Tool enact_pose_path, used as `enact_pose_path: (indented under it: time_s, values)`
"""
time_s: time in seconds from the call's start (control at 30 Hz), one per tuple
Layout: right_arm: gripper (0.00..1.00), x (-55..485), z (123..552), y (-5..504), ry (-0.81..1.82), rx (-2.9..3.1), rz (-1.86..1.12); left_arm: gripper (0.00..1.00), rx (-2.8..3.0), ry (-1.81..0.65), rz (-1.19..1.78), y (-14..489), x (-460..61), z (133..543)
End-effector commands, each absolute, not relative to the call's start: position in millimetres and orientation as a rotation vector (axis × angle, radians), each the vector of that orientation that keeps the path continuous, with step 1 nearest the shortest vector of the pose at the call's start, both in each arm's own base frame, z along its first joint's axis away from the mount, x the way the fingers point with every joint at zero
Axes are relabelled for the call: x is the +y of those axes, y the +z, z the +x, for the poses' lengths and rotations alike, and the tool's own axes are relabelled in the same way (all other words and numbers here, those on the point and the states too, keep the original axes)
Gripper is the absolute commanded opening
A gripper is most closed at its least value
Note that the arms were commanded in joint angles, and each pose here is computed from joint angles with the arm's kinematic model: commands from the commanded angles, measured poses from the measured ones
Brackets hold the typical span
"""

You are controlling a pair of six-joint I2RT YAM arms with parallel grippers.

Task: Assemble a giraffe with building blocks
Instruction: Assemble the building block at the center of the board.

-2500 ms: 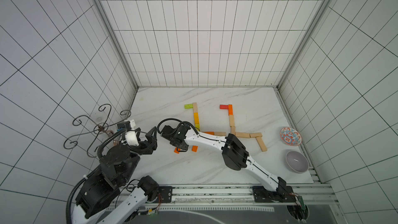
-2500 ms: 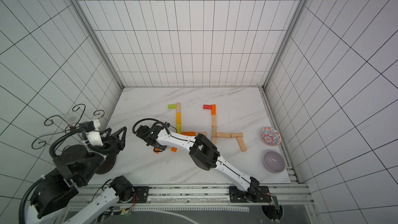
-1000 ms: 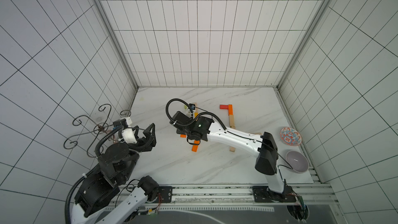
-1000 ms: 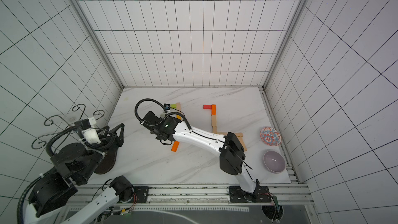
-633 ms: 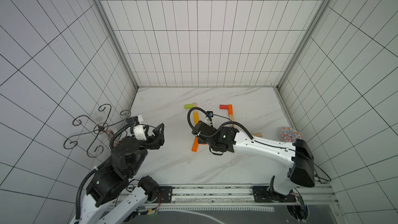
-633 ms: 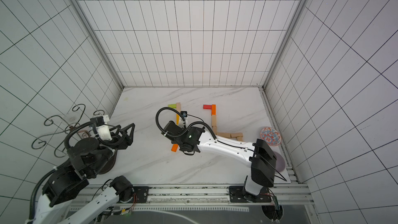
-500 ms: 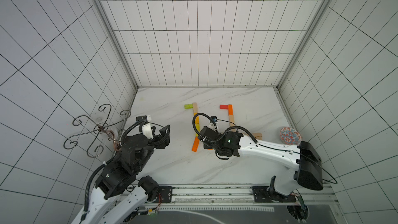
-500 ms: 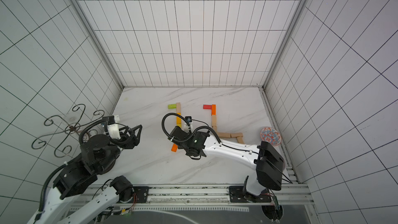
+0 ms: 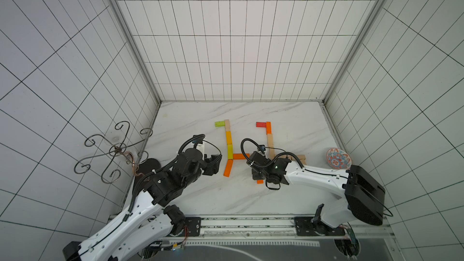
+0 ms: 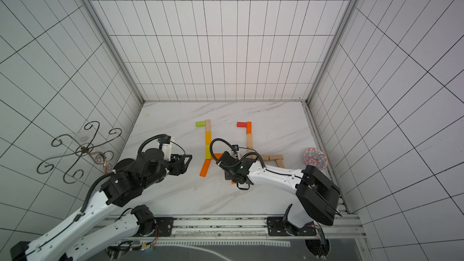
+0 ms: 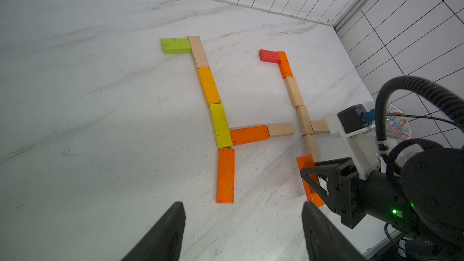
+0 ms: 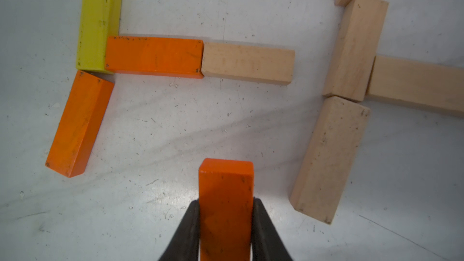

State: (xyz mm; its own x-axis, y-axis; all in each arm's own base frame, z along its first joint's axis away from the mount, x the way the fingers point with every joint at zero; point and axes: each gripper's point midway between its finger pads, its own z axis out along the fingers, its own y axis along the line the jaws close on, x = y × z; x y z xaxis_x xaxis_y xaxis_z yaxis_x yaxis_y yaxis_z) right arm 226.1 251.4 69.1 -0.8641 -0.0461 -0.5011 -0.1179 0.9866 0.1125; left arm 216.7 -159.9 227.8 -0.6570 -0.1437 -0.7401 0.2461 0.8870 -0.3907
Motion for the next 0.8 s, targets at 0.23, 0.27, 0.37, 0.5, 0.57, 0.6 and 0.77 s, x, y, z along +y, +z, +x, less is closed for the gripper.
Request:
enact_pose_path:
  time_s: [0.23,0.27,0.37,0.5,0.57,0.6,0.77]
  values:
    - [0.21,230,225,24,0.132,2.712,-0.088,0.73,2.181,-0.627,0.034,236,-164,222]
    - [0.22,229,226,22,0.132,2.715,-0.083,0.73,2.181,-0.626,0.035,236,-164,222]
    - [0.24,226,228,17,0.124,2.720,-0.069,0.73,2.180,-0.623,0.037,237,-164,222]
    - [0.32,220,228,12,0.104,2.733,-0.052,0.73,2.183,-0.613,0.037,236,-163,222]
    - [0.39,217,229,11,0.100,2.736,-0.041,0.73,2.181,-0.610,0.037,236,-163,223]
    - [0.43,217,229,11,0.096,2.736,-0.075,0.73,2.181,-0.608,0.038,236,-163,223]
    - [0.52,218,229,15,0.110,2.740,-0.090,0.73,2.181,-0.603,0.042,236,-163,224]
